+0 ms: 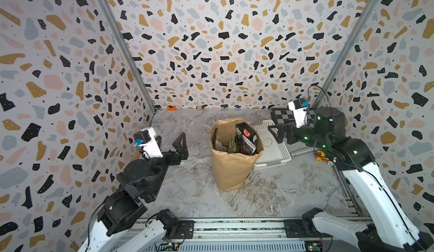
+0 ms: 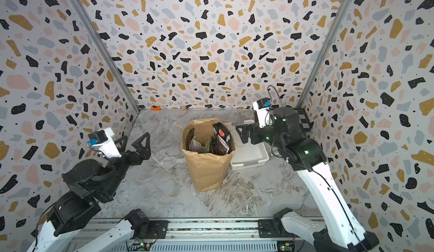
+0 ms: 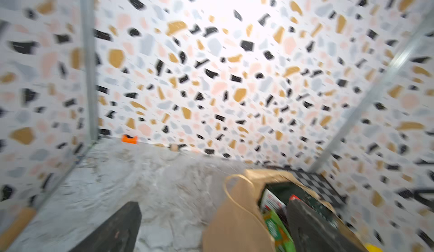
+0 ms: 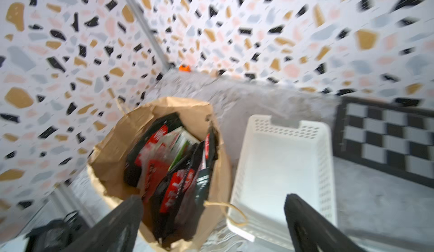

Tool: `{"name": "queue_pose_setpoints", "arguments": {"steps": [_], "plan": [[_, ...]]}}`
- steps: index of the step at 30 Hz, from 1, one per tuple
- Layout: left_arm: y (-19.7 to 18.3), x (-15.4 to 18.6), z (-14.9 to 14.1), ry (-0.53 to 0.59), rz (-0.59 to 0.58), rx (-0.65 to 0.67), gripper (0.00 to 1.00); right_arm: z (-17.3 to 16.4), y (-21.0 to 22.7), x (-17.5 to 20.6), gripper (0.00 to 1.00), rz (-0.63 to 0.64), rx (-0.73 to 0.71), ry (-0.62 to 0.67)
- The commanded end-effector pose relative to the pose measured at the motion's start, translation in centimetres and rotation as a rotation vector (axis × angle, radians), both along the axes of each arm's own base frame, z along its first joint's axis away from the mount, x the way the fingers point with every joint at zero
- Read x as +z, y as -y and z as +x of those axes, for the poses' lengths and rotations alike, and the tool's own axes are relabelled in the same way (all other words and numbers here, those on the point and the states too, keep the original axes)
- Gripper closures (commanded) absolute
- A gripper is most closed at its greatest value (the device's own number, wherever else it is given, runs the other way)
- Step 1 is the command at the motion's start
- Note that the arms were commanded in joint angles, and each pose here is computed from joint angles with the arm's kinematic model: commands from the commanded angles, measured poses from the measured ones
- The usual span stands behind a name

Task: Place the condiment packets inside the bag
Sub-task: Reset both arms

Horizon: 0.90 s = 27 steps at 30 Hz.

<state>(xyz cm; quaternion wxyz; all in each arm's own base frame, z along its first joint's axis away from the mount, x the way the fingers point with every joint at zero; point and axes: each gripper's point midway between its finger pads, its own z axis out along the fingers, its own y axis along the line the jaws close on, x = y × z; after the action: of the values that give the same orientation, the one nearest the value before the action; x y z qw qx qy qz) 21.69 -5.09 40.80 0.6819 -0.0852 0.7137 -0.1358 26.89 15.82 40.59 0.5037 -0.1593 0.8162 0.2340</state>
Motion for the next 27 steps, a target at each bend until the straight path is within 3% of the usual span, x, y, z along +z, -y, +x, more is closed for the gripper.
{"name": "queue_pose_setpoints", "arguments": {"steps": [1, 5, 7, 9, 11, 15, 19, 21, 27], "plan": [[-4.2, -5.0, 1.7, -0.063, 0.191, 0.356, 0.0, 1.5, 6.6, -3.5, 0.0, -0.191, -0.266, 0.017], [-3.5, -12.9, 5.3, -0.135, 0.434, 0.429, 0.0, 3.0, 13.5, -11.1, 0.0, -0.319, -0.479, -0.05], [-4.0, -17.9, 7.3, -0.195, 0.474, 0.408, 0.0, 3.5, 16.5, -16.0, 0.0, -0.309, -0.567, -0.095], [-5.1, -21.6, 8.5, -0.23, 0.458, 0.379, 0.0, 4.3, 16.9, -18.3, 0.0, -0.279, -0.571, -0.03], [-6.4, -24.4, 9.2, -0.267, 0.439, 0.367, 0.0, 5.1, 15.4, -19.8, 0.0, -0.261, -0.484, 0.088], [-6.4, -26.7, 10.6, -0.217, 0.396, 0.272, 0.0, 6.5, 13.9, -22.3, 0.0, -0.222, -0.411, 0.295], [-6.2, -28.1, 12.5, -0.219, 0.383, 0.217, 0.0, 7.9, 13.2, -25.5, 0.0, -0.231, -0.363, 0.28], [-5.9, -29.5, 13.9, -0.273, 0.384, 0.189, 0.0, 8.3, 12.5, -25.8, 0.0, -0.238, -0.319, 0.315], [-5.6, -30.8, 15.4, -0.32, 0.394, 0.163, 0.0, 9.1, 13.8, -25.7, 0.0, -0.253, -0.392, 0.277]]}}
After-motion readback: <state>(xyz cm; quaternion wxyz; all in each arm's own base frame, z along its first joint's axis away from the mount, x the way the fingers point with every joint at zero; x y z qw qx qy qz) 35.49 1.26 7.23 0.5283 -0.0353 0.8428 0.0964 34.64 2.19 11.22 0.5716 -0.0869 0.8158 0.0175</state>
